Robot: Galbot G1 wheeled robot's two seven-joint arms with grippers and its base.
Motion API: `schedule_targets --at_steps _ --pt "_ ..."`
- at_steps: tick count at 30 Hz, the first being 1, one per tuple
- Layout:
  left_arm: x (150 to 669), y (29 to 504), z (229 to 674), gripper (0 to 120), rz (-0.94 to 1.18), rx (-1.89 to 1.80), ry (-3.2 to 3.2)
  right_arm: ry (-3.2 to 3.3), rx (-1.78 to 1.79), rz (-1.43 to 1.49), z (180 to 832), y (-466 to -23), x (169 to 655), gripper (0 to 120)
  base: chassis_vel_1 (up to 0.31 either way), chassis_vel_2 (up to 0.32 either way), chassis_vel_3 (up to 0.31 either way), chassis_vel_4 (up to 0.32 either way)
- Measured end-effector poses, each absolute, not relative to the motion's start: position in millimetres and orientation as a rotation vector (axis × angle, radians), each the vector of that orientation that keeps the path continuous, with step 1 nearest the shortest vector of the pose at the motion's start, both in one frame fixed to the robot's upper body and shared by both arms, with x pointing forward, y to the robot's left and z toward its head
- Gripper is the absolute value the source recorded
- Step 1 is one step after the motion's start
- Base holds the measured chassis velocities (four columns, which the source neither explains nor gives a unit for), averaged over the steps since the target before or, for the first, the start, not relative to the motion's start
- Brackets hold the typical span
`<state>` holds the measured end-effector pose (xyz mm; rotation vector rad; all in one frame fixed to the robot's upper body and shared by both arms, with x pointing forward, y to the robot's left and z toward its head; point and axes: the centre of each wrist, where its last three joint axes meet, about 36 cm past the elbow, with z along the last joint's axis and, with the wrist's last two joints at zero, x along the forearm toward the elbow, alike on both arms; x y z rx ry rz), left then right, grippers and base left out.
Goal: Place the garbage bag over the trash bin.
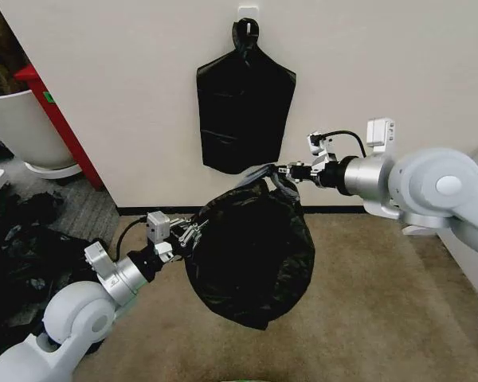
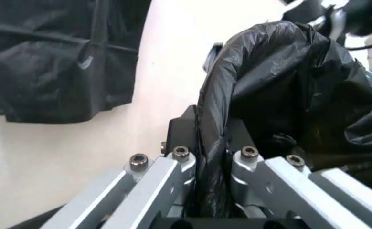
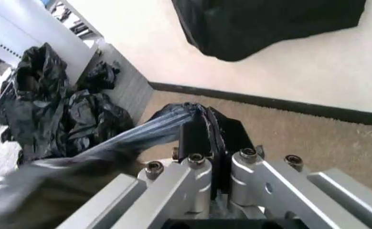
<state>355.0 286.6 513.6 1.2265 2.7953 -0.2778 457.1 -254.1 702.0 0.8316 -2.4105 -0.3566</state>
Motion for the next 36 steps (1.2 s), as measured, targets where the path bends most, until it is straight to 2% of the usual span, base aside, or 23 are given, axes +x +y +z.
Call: schedule_targets --at_steps 8,22,36 --pt "355.3 288.4 514.9 4 -0.319 1.258 2.733 -2.337 0.983 -0.342 674.1 -281.8 477.7 0 0.0 0.0 0.0 0.0" --pt "356.4 288.9 514.5 4 -0.457 1.281 2.66 -2.32 1.059 -0.34 637.7 -291.9 500.5 0 0.0 0.0 0.0 0.0" --pt "362.2 288.9 512.3 4 -0.781 1.165 2.701 -2.371 1.064 -0.294 611.2 -295.4 498.0 0 0.0 0.0 0.0 0.0"
